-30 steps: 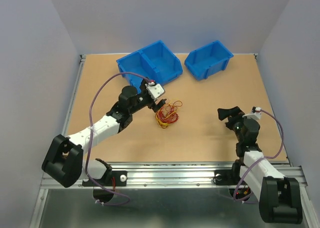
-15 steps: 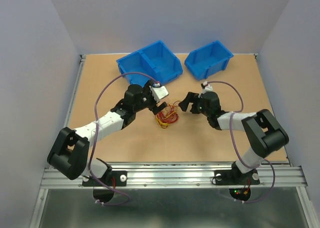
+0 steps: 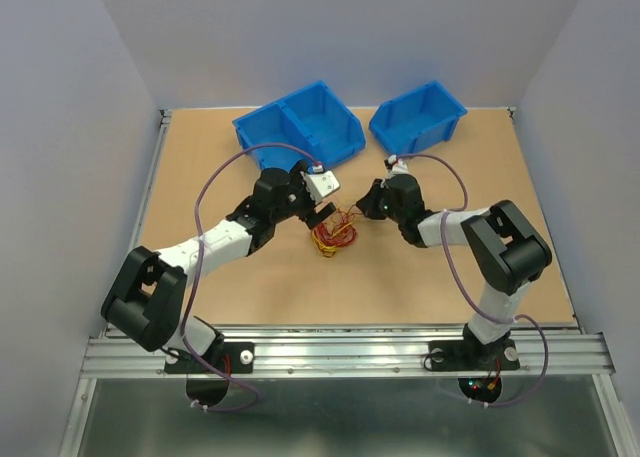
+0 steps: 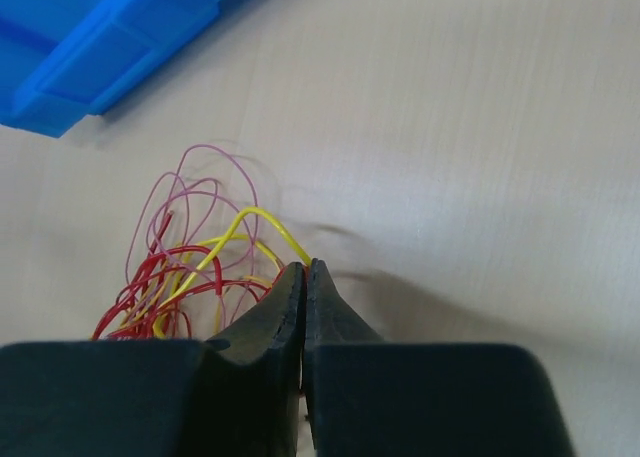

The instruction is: Untangle the cables

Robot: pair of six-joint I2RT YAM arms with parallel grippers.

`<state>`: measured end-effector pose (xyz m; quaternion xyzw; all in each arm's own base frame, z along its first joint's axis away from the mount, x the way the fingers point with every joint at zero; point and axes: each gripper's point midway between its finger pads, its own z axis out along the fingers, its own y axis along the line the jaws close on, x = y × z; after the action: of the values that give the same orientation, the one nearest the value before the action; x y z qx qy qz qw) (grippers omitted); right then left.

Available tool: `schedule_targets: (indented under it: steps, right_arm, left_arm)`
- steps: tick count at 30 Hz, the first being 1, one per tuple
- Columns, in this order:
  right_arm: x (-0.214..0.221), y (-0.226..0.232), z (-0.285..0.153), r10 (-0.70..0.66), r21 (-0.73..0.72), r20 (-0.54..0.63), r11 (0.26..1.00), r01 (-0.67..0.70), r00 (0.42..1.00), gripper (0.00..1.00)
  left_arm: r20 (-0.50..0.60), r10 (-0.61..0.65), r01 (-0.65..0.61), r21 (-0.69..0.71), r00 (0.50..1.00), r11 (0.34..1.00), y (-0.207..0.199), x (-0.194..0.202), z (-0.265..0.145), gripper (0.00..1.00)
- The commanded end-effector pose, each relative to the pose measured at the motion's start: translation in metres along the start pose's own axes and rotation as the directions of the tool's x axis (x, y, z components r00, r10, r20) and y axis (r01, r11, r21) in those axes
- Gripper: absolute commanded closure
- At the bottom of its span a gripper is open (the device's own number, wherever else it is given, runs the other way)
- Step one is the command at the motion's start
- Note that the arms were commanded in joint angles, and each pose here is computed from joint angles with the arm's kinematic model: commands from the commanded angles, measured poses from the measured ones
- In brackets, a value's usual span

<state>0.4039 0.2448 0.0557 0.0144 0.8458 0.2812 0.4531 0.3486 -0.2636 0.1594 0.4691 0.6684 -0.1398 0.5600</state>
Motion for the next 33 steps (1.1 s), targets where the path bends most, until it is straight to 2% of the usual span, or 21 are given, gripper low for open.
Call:
schedule_targets:
  steps: [1, 6, 12, 13, 16, 23, 27, 28, 29, 33]
  right_arm:
    - [-0.044, 0.049, -0.018, -0.077, -0.155, 0.12, 0.983, 0.095, 0.99, 1.0]
    - [-0.081, 0.088, -0.056, -0.135, -0.25, 0.221, 0.949, 0.19, 0.966, 0.99]
    - [-0.112, 0.108, -0.068, -0.189, -0.247, 0.226, 0.938, 0.244, 0.955, 0.99]
    - [-0.11, 0.104, -0.065, -0.203, -0.226, 0.186, 0.943, 0.243, 0.961, 0.99]
    - [-0.136, 0.121, -0.066, -0.232, -0.23, 0.197, 0.933, 0.275, 0.953, 0.99]
    - [-0.175, 0.149, -0.095, -0.227, -0.264, 0.274, 0.917, 0.3, 0.934, 0.99]
    - [-0.174, 0.149, -0.104, -0.216, -0.266, 0.281, 0.919, 0.292, 0.935, 0.99]
    - [-0.168, 0.147, -0.104, -0.216, -0.272, 0.272, 0.917, 0.291, 0.938, 0.99]
    - [-0.165, 0.148, -0.107, -0.217, -0.28, 0.276, 0.914, 0.294, 0.936, 1.0]
    - [-0.155, 0.14, -0.109, -0.231, -0.264, 0.276, 0.915, 0.305, 0.933, 0.99]
  left_arm:
    - [0.086, 0.026, -0.024, -0.025, 0.996, 0.999, 0.012, -0.033, 0.0, 0.05]
    - [0.112, 0.021, -0.014, -0.066, 0.993, 0.998, 0.018, -0.038, -0.006, 0.07]
    - [0.188, -0.045, 0.079, -0.178, 0.981, 0.981, 0.039, -0.055, -0.023, 0.06]
    - [0.2, -0.061, 0.101, -0.197, 0.978, 0.975, 0.043, -0.059, -0.025, 0.06]
    - [0.264, -0.118, 0.188, -0.257, 0.957, 0.948, 0.063, -0.085, -0.035, 0.06]
    - [0.378, -0.172, 0.269, -0.223, 0.91, 0.937, 0.079, -0.135, -0.034, 0.09]
    - [0.381, -0.198, 0.299, -0.227, 0.903, 0.927, 0.085, -0.126, -0.018, 0.09]
    - [0.416, -0.19, 0.287, -0.185, 0.889, 0.94, 0.079, -0.13, -0.016, 0.09]
    - [0.397, -0.196, 0.278, -0.16, 0.896, 0.947, 0.068, -0.113, -0.013, 0.09]
    - [0.372, -0.125, 0.177, -0.109, 0.92, 0.978, 0.048, -0.095, -0.011, 0.07]
